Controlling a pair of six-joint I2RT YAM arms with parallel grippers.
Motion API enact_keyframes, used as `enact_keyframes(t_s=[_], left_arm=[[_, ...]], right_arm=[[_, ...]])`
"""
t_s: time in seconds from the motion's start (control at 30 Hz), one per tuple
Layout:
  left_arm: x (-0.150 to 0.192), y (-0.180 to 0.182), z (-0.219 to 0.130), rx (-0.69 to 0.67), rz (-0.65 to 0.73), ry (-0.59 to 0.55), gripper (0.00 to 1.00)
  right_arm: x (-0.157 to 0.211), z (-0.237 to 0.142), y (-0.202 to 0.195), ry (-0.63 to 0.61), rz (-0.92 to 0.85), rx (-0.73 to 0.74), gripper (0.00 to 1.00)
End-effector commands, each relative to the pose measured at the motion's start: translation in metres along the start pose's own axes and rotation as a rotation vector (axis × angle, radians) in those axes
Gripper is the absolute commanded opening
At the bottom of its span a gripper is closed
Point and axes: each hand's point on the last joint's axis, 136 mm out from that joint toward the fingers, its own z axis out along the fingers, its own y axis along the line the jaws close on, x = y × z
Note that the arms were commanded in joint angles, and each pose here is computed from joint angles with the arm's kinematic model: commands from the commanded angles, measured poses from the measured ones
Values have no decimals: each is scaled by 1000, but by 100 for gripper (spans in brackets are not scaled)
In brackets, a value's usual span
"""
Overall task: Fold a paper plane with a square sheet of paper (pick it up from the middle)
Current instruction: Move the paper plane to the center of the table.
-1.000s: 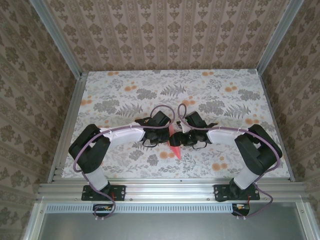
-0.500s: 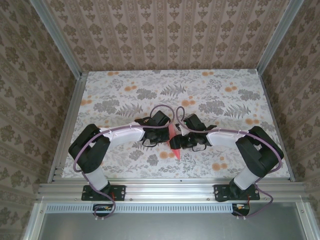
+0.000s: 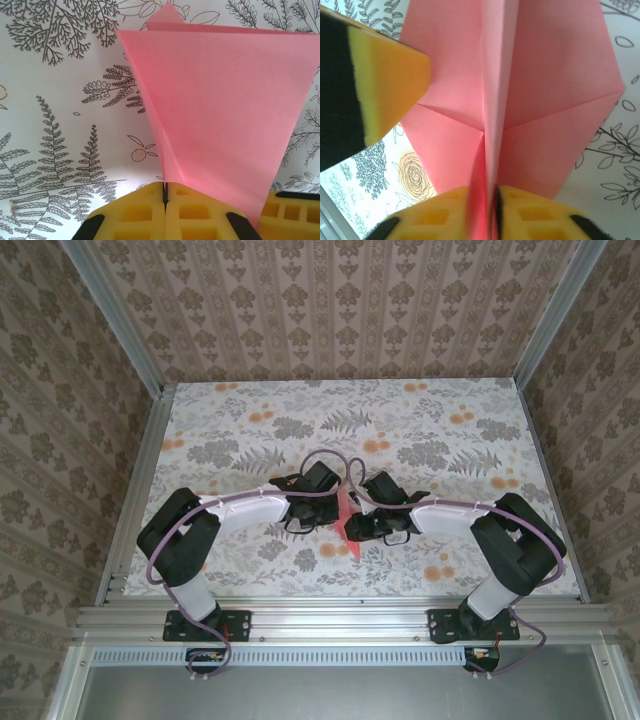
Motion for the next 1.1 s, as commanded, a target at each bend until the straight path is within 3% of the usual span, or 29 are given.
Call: enact_keyframes(t_s=[0.0, 0.13, 0.27, 0.3, 0.33, 0.47, 0.7, 1.07], left_arm=[[-2, 0, -8, 8, 12, -11, 1], [-7, -6, -16, 39, 7, -35, 13], [-19, -12, -40, 69, 6, -113, 40], [-22, -10, -48, 63, 0, -142, 50], [-25, -7, -56, 59, -8, -164, 54], [-30, 15, -79, 26, -52, -248, 59], [-23, 51, -92, -1, -128, -283, 60], [-17, 71, -99, -14, -163, -300, 60]], right_arm=[[-5, -2, 0, 8, -10, 38, 13], [-10, -15, -9, -1, -1, 127, 3], [-25, -45, -30, -46, 16, 334, 3], [-30, -53, -38, -55, 19, 398, 3], [-35, -61, -45, -67, 28, 455, 3], [-45, -70, -75, -9, 93, 598, 6], [-70, -40, -85, 62, 136, 614, 11], [-76, -23, -95, 100, 153, 626, 22]])
